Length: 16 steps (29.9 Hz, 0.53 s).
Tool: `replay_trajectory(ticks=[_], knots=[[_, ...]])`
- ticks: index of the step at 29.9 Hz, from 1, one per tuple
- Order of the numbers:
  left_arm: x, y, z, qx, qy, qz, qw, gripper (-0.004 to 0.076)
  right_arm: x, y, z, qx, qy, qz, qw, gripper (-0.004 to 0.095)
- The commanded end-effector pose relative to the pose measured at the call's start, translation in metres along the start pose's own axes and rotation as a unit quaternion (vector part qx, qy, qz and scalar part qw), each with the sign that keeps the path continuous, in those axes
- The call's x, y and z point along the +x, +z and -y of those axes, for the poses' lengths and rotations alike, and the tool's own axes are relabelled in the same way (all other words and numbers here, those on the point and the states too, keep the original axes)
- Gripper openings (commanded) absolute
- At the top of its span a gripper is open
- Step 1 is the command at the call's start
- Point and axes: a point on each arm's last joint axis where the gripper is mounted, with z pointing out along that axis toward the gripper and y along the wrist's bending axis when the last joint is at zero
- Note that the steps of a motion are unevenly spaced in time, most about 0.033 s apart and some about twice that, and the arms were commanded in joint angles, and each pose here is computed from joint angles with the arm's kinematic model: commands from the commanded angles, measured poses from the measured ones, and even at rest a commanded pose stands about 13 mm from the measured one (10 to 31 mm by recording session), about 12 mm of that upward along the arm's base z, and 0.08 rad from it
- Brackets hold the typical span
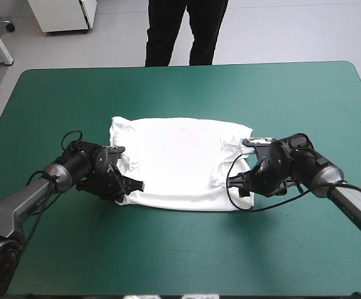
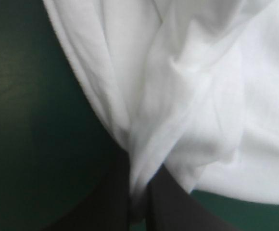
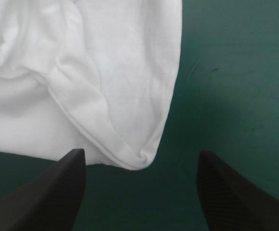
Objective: Fold the cloth
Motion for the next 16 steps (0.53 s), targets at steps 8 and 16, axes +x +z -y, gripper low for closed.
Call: replay_trajectory(ticks=[8, 16], knots=[[-0.005, 0.005, -0.008, -0.037, 0.029, 0.016, 0.999, -0.0006, 0.001, 0.023, 0.0, -0.033, 0.031, 0.029, 0.999, 0.0572], [-0.005, 0.005, -0.008, -0.037, 0.029, 0.016, 0.999, -0.0008, 0.001, 0.043, -0.005, -0.047, 0.051, -0.011, 0.998, 0.0329]])
